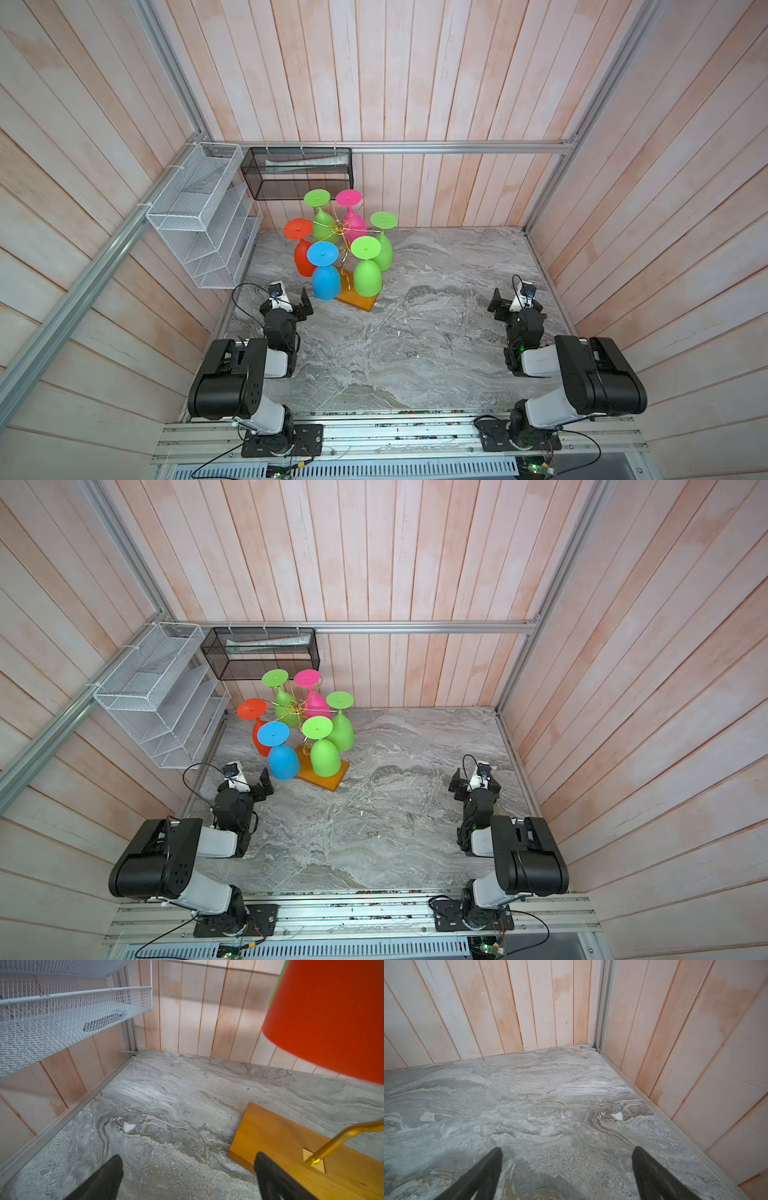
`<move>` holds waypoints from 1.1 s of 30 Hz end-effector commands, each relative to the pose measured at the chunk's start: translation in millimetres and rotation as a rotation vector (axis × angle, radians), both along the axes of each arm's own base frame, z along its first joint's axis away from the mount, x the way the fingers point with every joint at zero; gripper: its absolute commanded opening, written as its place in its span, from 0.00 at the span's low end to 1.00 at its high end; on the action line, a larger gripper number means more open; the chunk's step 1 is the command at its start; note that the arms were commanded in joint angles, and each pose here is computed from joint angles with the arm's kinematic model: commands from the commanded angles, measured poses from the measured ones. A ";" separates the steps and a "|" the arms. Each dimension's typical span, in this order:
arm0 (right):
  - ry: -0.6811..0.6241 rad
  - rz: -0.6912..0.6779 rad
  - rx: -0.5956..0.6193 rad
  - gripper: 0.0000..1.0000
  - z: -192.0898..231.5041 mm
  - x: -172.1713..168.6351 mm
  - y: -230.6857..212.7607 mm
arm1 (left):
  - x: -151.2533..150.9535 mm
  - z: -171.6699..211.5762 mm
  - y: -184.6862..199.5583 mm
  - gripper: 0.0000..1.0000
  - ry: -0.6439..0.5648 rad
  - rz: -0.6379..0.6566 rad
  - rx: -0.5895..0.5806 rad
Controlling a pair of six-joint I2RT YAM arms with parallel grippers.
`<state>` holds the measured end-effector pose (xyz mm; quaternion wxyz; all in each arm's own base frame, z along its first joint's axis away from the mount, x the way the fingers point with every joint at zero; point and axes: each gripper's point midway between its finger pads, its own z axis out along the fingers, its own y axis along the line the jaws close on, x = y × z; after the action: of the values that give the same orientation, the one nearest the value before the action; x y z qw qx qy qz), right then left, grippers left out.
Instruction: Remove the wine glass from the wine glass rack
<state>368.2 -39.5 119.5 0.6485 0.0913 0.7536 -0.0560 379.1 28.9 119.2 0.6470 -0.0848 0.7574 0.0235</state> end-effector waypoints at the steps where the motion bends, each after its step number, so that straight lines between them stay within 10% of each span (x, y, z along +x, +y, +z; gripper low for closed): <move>1: -0.015 0.004 0.000 0.98 5.4 4.1 1.0 | 4.0 10.8 -1.3 1.00 -0.034 -0.006 0.013; 33: -0.015 -0.005 -0.006 0.98 5.7 4.2 1.3 | 4.2 18.3 -3.7 1.00 -0.031 0.027 0.065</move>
<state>368.2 -38.7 119.6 0.6486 0.0905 0.7537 -0.0557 380.4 26.6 121.3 0.6474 -0.0790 0.7572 0.0368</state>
